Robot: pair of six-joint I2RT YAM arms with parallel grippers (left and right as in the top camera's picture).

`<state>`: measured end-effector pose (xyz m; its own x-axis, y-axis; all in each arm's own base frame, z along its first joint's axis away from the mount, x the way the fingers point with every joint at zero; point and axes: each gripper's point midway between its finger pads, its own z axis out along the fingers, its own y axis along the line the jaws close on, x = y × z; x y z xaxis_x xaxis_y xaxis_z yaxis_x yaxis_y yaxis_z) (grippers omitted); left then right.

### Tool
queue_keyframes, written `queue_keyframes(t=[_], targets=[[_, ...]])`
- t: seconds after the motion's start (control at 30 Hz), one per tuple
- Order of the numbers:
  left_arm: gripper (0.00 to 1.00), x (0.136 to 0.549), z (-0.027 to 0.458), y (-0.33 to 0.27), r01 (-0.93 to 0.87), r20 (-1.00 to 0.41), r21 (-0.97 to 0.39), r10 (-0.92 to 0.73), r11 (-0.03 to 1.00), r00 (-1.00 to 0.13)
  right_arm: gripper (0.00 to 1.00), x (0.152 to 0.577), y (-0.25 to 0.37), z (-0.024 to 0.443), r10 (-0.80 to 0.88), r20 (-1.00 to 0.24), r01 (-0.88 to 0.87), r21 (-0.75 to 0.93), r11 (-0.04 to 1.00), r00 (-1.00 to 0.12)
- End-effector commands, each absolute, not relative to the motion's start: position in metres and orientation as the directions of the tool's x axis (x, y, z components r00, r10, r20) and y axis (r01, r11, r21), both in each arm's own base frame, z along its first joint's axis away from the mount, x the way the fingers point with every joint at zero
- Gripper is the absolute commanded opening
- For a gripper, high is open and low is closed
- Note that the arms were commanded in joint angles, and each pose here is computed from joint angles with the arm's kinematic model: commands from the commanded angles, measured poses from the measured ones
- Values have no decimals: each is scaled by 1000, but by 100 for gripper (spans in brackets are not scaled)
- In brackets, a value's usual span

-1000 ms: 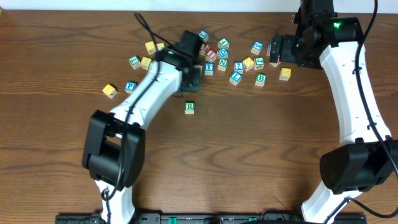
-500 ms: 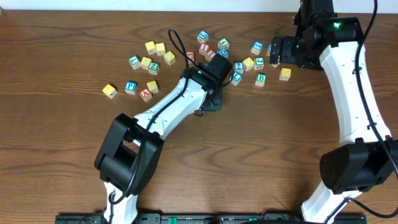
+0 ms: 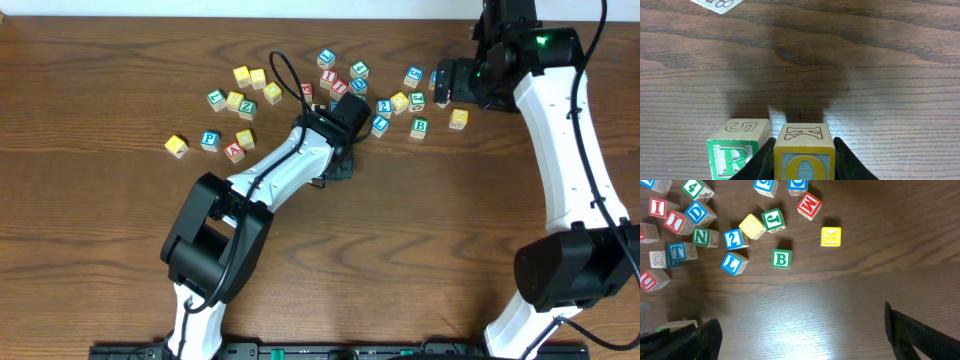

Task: Spell out ROBOT
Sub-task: 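Place the O block to the right of the R block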

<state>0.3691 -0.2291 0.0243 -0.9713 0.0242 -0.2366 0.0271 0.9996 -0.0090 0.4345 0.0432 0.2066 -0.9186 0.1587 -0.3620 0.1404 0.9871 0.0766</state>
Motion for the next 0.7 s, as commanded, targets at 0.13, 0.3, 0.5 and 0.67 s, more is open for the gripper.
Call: queue_keyframes(t=[0.13,0.3,0.5,0.67], targets=[[25,366,11,-221,7,-216,29,13,1000,-976,99,433,42,202,142,-349,132,53,990,-926],[39,366,11,-221,7,-215,30,13,1000,-977,99,433,42,202,142,-349,132,53,990,-926],[40,366,11,-221,8,-214,29,14,1000,-977,99,433,42,202,142,-349,132,53,990,-926],[40,371,23,-225,37,-234,19,40,999,-971,99,432,42,201,142,-347,132,52,990,-927]])
